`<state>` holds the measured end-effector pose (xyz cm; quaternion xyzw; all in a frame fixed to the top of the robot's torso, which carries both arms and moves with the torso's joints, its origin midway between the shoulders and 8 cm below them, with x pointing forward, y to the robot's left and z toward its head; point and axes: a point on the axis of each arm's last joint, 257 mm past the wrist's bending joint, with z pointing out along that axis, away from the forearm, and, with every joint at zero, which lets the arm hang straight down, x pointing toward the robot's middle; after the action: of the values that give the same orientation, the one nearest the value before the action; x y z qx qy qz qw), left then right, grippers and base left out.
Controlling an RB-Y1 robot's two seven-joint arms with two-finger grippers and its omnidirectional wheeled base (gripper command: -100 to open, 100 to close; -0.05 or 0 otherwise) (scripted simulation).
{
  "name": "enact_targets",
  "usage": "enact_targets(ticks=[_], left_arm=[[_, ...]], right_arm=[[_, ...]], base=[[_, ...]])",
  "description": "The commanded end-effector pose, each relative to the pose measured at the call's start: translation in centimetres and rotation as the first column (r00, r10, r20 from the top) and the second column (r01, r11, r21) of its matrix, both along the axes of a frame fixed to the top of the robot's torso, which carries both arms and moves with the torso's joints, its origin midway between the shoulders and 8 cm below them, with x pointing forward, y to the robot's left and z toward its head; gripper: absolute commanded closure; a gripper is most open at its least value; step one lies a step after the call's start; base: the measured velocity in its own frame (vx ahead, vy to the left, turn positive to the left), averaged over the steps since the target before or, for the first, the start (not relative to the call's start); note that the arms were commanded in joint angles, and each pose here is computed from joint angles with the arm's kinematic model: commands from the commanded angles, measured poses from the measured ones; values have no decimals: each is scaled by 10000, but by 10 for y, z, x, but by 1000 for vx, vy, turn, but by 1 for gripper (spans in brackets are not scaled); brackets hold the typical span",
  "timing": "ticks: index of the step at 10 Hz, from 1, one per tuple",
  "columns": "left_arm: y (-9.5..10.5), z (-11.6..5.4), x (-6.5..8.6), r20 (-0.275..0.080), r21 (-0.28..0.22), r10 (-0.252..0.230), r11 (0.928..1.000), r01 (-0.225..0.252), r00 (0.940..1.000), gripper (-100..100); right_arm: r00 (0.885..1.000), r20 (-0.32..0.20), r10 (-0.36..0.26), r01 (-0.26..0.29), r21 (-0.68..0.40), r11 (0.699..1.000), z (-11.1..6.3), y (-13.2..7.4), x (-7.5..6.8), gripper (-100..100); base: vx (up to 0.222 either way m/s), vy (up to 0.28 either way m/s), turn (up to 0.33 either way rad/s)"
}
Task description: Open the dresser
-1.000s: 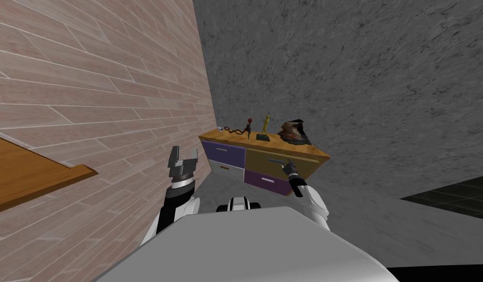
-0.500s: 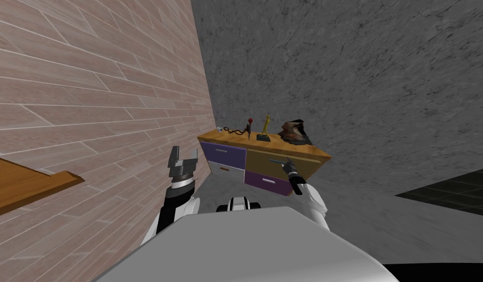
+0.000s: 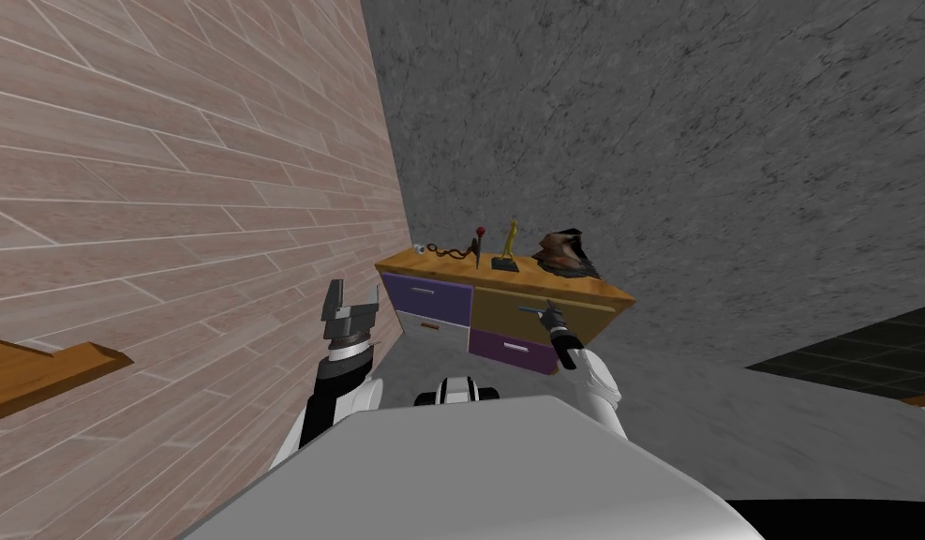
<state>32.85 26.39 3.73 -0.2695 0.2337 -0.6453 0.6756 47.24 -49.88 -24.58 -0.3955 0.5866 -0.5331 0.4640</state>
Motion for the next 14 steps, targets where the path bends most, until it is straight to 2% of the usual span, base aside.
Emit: enact_targets(ticks=[1,4,5,8,9,11,13,14], left_arm=[[0,0,0,0,0,0,10000,0,10000,0],[0,0,0,0,0,0,10000,0,10000,0],[0,0,0,0,0,0,10000,0,10000,0],[0,0,0,0,0,0,10000,0,10000,0],[0,0,0,0,0,0,10000,0,10000,0],[0,0,0,0,0,0,10000,0,10000,0],[0,0,0,1,0,0,10000,0,10000,0],[0,0,0,1,0,0,10000,0,10000,0]], right_arm=[[10000,1,45,-45,-191,9998,-2,7,5,-100],[10000,10,98,-98,-16,10000,-13,26,11,-100],[10000,10,98,-98,-16,10000,-13,26,11,-100],[9999,19,158,-158,620,9980,-32,59,15,-100],[9999,19,159,-160,685,9975,-34,61,15,-100],[9998,24,188,-190,1159,9931,-45,82,17,-100],[9998,19,190,-191,1040,9944,-42,78,17,-100],[9998,19,190,-191,1037,9944,-42,78,17,100]], base=[[41,41,-71],[34,36,-49],[15,29,-7],[20,18,-13],[25,19,1],[14,11,-11],[2,3,0],[0,0,0]])
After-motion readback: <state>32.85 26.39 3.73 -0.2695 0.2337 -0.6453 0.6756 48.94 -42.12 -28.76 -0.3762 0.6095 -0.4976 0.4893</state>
